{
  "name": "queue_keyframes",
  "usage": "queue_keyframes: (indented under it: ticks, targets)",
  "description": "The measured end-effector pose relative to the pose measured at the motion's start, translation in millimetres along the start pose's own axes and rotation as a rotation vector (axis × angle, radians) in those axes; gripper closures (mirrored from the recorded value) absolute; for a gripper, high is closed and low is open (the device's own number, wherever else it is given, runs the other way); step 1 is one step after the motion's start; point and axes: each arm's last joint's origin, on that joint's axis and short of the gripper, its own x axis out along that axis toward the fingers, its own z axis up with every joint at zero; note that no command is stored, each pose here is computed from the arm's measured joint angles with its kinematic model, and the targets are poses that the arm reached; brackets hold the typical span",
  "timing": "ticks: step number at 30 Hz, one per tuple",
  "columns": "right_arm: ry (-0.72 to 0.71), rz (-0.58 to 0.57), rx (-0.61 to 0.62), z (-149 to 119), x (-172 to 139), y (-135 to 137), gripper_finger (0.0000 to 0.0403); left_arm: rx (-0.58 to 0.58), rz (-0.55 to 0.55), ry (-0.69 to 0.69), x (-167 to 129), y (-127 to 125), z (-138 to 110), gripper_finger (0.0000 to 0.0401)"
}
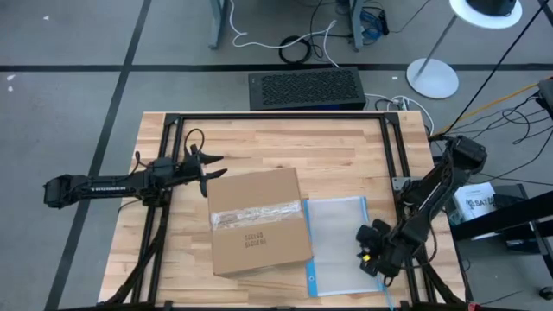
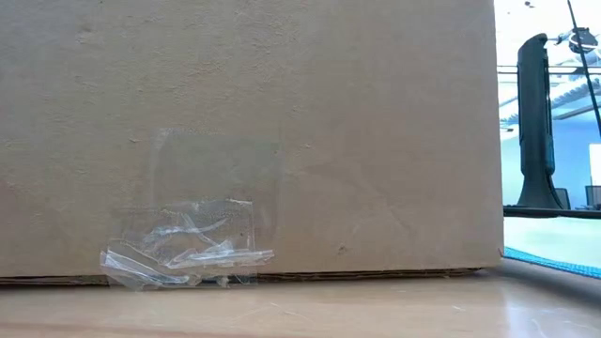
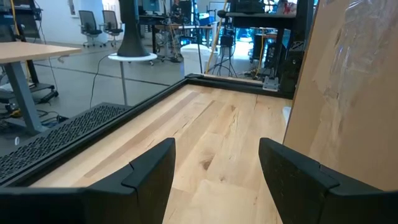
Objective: Unpack boxes
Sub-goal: Move the transparent zip bag to the up right of the table, then open the cardboard box using the gray cutter
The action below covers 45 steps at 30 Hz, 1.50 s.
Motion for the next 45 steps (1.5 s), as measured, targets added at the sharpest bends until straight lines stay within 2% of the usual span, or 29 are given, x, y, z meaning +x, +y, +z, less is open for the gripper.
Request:
queue_keyframes:
  ticks: [3,5,8,12,18,22,25,29,37,40,45]
  targets:
    - [-0.011,0.012,-0.115,4,16,6,0.0236,0.0,0.0,0.0,0,0,0,0.0163]
    - [-0.012,-0.02,-0.152,8,27,5,0.0236,0.0,0.0,-0.001,0,0,0,0.0163]
    - [0.004,-0.1,-0.133,17,39,-1,0.0236,0.0,0.0,0.0,0,0,0,0.0163]
    - [-0.048,-0.265,-0.076,33,42,-18,0.0237,0.0,0.0,0.0,0,0,0,0.0163]
    - [-0.08,-0.462,-0.009,58,31,-49,0.0236,0.0,0.0,0.0,0,0,0,0.0163]
    - [-0.167,-0.559,-0.004,66,21,-62,0.0236,0.0,0.0,0.001,0,0,0,0.0163]
    - [-0.265,-0.559,-0.008,71,11,-61,0.0236,0.0,0.0,0.0,0,0,0,0.0163]
    - [-0.26,-0.55,0.079,71,-1,-66,0.0236,0.0,0.0,0.0,0,0,0,0.0163]
    - [0.061,-0.301,0.31,50,-26,-56,0.0236,0.0,0.0,0.0,0,0,0,0.0163]
    - [0.144,-0.291,0.397,37,-34,-54,0.0236,0.0,0.0,0.0,0,0,0,0.0163]
    - [0.239,-0.342,0.517,11,-43,-52,0.0236,0.0,0.0,0.0,0,0,0,0.0163]
